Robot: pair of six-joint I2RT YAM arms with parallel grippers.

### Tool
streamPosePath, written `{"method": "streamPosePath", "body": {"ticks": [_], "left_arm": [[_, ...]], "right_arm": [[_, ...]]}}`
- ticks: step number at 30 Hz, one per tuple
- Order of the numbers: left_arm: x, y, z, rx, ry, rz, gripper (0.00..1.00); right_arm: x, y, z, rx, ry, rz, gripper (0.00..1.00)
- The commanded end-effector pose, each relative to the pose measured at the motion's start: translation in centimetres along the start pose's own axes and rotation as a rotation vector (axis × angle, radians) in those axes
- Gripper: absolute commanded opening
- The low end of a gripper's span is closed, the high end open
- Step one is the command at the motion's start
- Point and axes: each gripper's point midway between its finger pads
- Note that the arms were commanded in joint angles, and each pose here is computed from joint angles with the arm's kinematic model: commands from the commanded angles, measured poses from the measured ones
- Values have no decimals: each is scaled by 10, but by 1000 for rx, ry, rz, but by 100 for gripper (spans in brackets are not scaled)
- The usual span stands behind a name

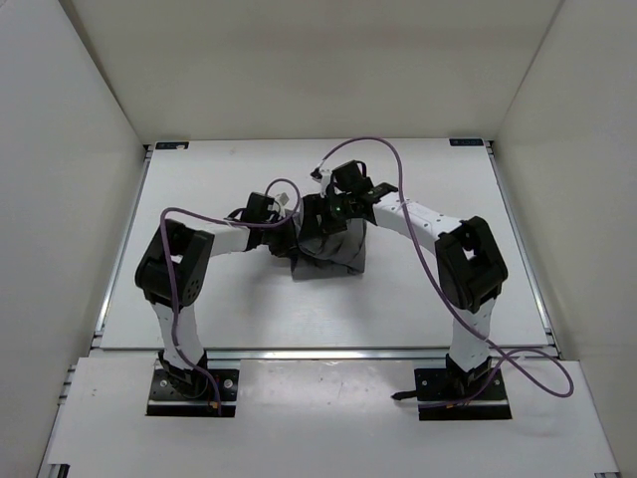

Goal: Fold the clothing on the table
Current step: Fold the skirt

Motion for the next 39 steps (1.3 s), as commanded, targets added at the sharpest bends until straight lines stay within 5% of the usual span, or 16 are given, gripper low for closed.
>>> {"method": "streamPosePath", "body": {"ticks": [1,6,9,11,14,17,20,24,28,32,39], "left_arm": [[-6,35,32,122,-2,42,37],[32,36,87,104,-172,74,44],[54,36,119,108,-276,77,44],[67,28,134,104,-326,60,43],[80,-3,152,63,-391,-11,44],[74,-49,152,-100,-384,-72,42],[62,-98,139,-270,-355,-142,36],[38,-131,108,-305,-275,-218,28],[24,-111,67,-146,-242,-234,17],[32,-52,40,145,-291,-223,17],[68,-2,53,373,-372,-237,20]], "right_arm": [[41,17,40,13,-124,26,64],[62,22,93,0,-276,-13,79],[69,13,120,-45,-366,-16,79],[53,-5,119,-96,-361,-30,74],[30,-29,105,-128,-280,-79,37],[8,-41,81,-156,-196,-71,20],[2,-47,61,-150,-157,-65,14],[3,-61,34,-143,-99,-68,11],[12,-68,20,-138,-73,-77,6],[9,-77,19,-149,-74,-98,5],[-1,-87,21,-159,-54,-94,5]]}}
Point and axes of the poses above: each gripper's point midway between its finger pads, its own z axis back along the fingers, its own y axis along the line the jaws close on, x = y × z, and after that the axes turned 6 degrees about z, right-handed
